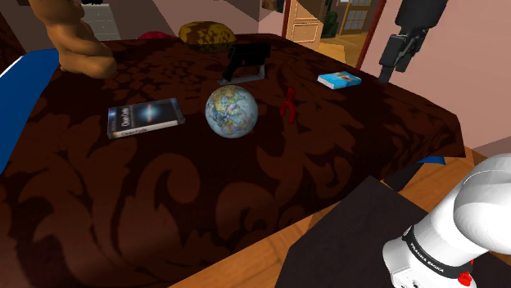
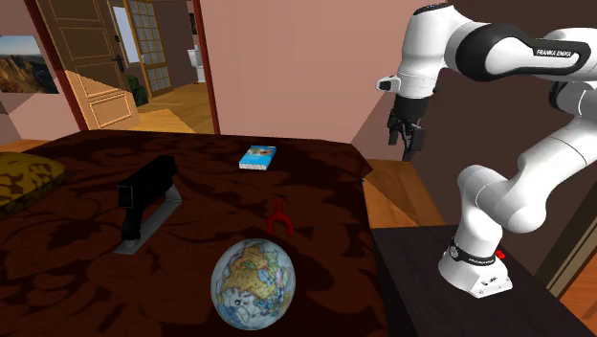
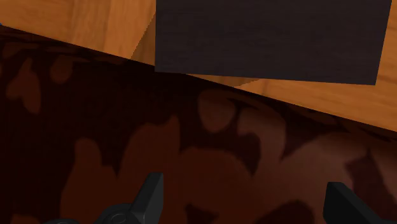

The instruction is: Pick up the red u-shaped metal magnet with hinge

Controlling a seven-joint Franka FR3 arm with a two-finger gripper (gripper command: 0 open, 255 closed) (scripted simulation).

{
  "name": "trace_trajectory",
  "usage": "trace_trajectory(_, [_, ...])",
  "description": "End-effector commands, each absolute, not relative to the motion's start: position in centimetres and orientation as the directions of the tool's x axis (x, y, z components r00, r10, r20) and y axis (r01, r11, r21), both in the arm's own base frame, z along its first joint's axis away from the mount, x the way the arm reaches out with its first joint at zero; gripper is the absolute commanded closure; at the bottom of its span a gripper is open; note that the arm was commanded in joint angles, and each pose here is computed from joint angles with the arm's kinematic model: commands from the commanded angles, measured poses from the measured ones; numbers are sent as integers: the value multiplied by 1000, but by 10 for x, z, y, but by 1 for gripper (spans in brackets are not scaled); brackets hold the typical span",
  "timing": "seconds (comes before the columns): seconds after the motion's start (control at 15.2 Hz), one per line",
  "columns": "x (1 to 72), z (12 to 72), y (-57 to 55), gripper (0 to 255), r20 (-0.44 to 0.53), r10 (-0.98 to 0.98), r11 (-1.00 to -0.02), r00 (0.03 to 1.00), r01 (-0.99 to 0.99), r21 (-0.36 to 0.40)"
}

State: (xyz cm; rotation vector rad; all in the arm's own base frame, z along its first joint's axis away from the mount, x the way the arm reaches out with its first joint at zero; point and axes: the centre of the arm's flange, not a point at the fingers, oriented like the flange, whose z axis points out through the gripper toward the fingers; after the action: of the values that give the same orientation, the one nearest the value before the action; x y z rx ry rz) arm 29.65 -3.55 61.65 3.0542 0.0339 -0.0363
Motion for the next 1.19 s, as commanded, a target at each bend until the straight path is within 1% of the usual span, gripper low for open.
trace_trajectory(0.0, [296,616,-35,0,-25,21,-996,999,23,87])
trace_trajectory(1.12, [494,502,-65,0,-57,-88,-995,994,-86,44])
